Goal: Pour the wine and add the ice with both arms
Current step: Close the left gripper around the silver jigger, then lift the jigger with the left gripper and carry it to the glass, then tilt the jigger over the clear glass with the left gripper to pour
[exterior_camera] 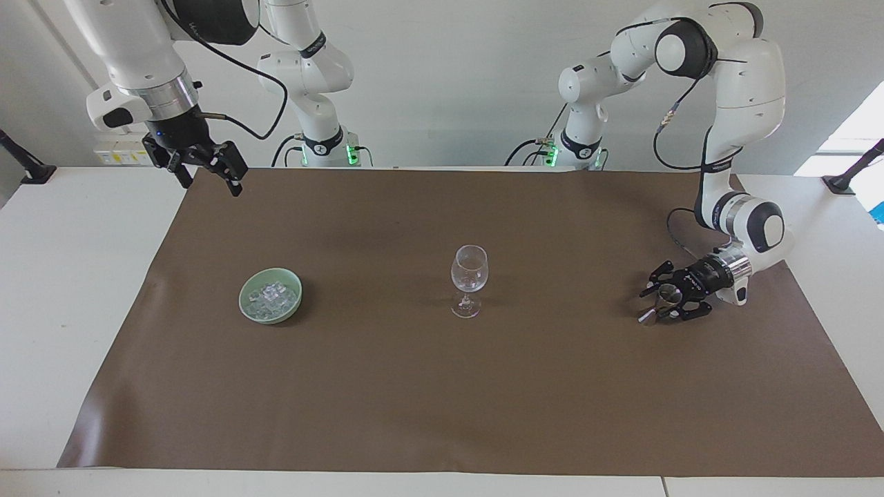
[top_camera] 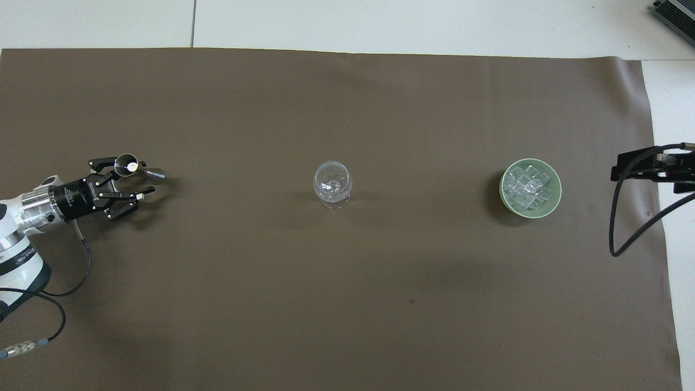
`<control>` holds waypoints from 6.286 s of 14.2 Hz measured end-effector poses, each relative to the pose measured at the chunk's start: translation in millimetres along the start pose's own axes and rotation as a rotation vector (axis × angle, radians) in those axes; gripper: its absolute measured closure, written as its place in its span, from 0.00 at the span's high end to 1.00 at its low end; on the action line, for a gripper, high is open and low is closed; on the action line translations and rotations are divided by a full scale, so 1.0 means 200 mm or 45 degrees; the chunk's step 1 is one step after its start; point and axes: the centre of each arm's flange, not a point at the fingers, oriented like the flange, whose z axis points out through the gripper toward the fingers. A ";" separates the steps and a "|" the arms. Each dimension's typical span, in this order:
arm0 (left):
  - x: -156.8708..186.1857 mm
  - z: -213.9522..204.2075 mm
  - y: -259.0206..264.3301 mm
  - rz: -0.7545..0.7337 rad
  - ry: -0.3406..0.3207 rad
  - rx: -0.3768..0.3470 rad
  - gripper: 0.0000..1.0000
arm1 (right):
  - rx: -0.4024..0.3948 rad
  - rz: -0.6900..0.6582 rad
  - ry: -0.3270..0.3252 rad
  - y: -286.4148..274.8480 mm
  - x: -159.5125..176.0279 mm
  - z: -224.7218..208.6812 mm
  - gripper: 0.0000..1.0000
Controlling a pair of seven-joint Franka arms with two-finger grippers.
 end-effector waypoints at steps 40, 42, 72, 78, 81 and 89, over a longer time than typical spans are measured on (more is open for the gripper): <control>-0.96 0.51 0.00 -0.046 0.017 0.013 0.21 | 0.000 0.000 0.000 0.00 0.00 0.00 1.00; -1.06 0.58 -0.03 -0.037 0.030 0.016 0.21 | 0.000 0.000 0.000 0.00 0.00 0.00 1.00; -1.49 1.36 -0.49 0.367 0.368 0.033 0.21 | 0.000 0.000 0.000 0.00 0.00 0.00 1.00; -1.49 1.45 -0.58 0.517 0.432 0.008 0.21 | 0.000 0.000 0.000 0.00 0.00 0.00 1.00; -1.48 1.45 -0.59 0.613 0.452 0.010 0.21 | 0.000 0.000 0.000 0.00 0.00 0.00 1.00; -1.49 1.51 -0.66 0.823 0.561 -0.065 0.21 | 0.000 0.000 0.000 0.00 0.00 0.00 1.00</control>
